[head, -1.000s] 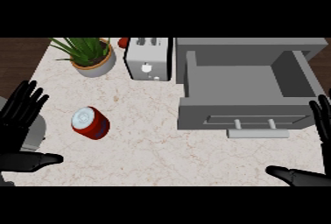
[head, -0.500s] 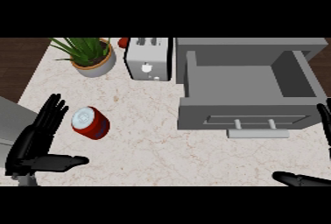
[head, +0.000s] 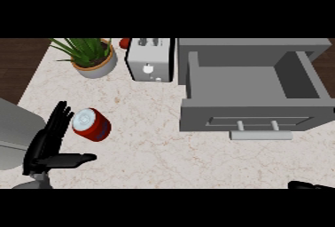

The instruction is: Pick up the can, place it into the drawer and close the drawer

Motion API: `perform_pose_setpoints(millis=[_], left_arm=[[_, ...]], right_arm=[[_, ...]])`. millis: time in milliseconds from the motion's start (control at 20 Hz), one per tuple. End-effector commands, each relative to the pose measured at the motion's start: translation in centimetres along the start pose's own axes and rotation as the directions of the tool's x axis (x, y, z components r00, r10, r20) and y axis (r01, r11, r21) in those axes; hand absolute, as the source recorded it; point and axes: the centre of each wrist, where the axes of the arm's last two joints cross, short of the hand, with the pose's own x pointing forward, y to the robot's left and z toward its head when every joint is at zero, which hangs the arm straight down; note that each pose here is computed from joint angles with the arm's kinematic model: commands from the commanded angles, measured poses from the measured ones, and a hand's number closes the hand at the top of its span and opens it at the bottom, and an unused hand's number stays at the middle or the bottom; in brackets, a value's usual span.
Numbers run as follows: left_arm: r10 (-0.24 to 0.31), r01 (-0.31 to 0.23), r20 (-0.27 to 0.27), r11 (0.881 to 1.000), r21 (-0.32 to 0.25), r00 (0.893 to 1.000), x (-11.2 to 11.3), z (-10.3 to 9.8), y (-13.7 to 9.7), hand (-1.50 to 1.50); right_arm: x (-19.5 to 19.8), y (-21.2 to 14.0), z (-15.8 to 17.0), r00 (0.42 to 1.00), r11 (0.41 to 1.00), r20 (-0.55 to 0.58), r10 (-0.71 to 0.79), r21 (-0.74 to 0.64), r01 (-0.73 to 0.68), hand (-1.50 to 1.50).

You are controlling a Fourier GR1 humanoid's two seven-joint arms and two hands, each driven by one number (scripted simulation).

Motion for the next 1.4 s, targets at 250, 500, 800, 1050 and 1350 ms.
perform_pose_setpoints(millis=[250,500,800,1050,1350], left_arm=[[0.021,-0.020,-0.050,1.000,0.010,0.999,-5.2,-0.5,1.7,-1.50],[0.016,-0.015,-0.051,1.000,0.027,0.999,-7.2,-1.6,0.2,-1.50],[0.033,-0.028,-0.075,0.997,0.069,0.997,-8.8,-2.1,1.1,-1.50],[0.034,-0.032,-0.070,0.999,0.031,0.997,-7.9,-5.0,1.7,-1.50],[0.027,-0.027,-0.027,1.000,-0.015,0.999,-8.7,-5.0,0.0,-1.50]], right_arm=[[0.8,-1.0,-0.9,1.000,1.000,0.011,-0.001,-0.004,0.001,-1.50],[0.2,-0.5,-0.2,1.000,1.000,-0.005,0.019,0.001,-0.019,-1.50],[1.1,-0.9,1.5,1.000,1.000,-0.008,0.016,-0.007,-0.016,-1.50],[1.0,-1.9,-0.2,1.000,1.000,0.010,0.018,0.010,-0.018,-1.50],[1.0,0.5,-0.5,1.000,1.000,0.016,0.022,0.004,-0.022,-1.50]])
